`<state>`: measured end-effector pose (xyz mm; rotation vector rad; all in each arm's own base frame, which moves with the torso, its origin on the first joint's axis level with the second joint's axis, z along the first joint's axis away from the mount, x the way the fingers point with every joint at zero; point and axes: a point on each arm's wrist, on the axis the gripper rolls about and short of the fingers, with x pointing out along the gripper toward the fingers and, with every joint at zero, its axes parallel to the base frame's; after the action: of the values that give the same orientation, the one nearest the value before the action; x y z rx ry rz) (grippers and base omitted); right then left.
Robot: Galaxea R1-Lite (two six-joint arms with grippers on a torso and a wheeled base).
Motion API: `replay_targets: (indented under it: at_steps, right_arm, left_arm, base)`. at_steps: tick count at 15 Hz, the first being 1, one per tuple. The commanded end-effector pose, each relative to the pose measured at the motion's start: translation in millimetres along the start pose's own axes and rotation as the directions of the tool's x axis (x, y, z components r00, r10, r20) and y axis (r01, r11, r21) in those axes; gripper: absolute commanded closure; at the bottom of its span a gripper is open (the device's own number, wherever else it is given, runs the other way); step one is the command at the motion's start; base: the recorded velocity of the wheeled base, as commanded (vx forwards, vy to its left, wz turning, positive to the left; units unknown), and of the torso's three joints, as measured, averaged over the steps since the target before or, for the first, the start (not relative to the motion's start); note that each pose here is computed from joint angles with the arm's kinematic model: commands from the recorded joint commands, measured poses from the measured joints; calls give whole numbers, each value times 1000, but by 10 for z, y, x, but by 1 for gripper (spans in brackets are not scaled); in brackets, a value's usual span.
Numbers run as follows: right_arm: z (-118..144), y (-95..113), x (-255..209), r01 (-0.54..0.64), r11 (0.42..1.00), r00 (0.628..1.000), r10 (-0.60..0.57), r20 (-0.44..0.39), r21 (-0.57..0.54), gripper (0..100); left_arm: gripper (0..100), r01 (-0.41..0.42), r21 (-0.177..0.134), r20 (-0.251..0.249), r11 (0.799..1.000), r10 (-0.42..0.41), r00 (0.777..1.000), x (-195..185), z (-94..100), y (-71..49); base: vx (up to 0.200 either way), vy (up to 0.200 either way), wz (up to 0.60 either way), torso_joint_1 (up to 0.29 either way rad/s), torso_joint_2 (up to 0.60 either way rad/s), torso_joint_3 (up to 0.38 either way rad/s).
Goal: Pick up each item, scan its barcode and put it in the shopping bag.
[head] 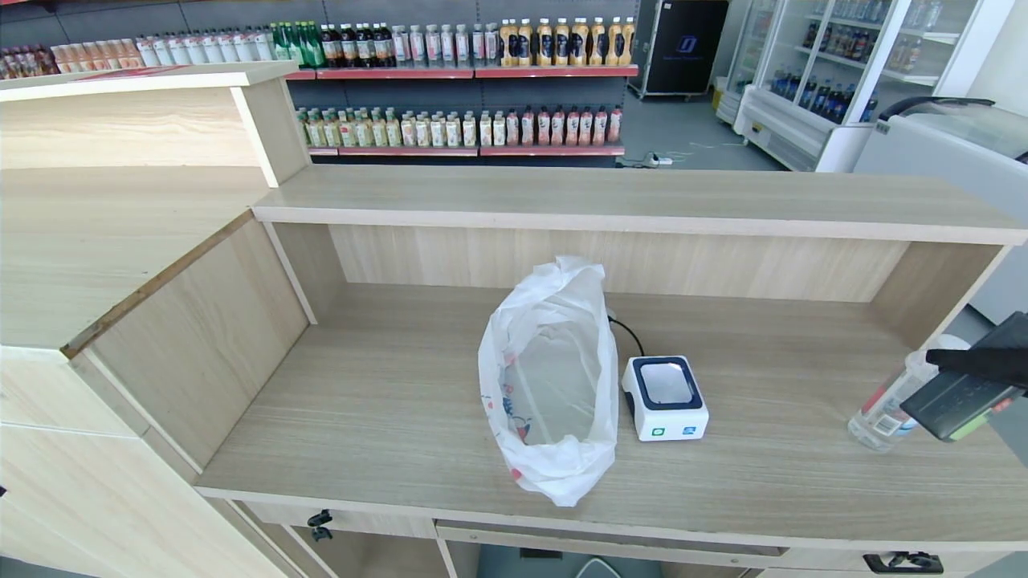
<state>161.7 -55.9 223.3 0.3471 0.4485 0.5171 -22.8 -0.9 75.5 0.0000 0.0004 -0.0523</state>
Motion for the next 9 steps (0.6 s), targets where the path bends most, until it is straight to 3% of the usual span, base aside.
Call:
replay_targets:
  at_steps: [1,5,8,9]
  right_arm:
    - [5,-24,22,-3,1000,1000,3,-6,-2,100]
    - [164,12,95,18,1000,1000,-18,-3,-1,100]
    - [323,31,178,27,993,1000,-27,0,114,100]
    - [357,-25,337,78,979,997,-72,-35,188,100]
  left_arm:
    - [0,0,0,-1,1000,0,1000,1,0,0]
    - [0,0,0,-1,1000,0,1000,1,0,0]
    - [0,0,0,-1,1000,0,1000,1,0,0]
    - [0,0,0,-1,1000,0,1000,1,0,0]
  base:
    - [0,0,0,0,0,0]
    - [0,0,600,0,-4,4]
    - [0,0,600,9,4,-1]
    - [0,0,0,0,0,0]
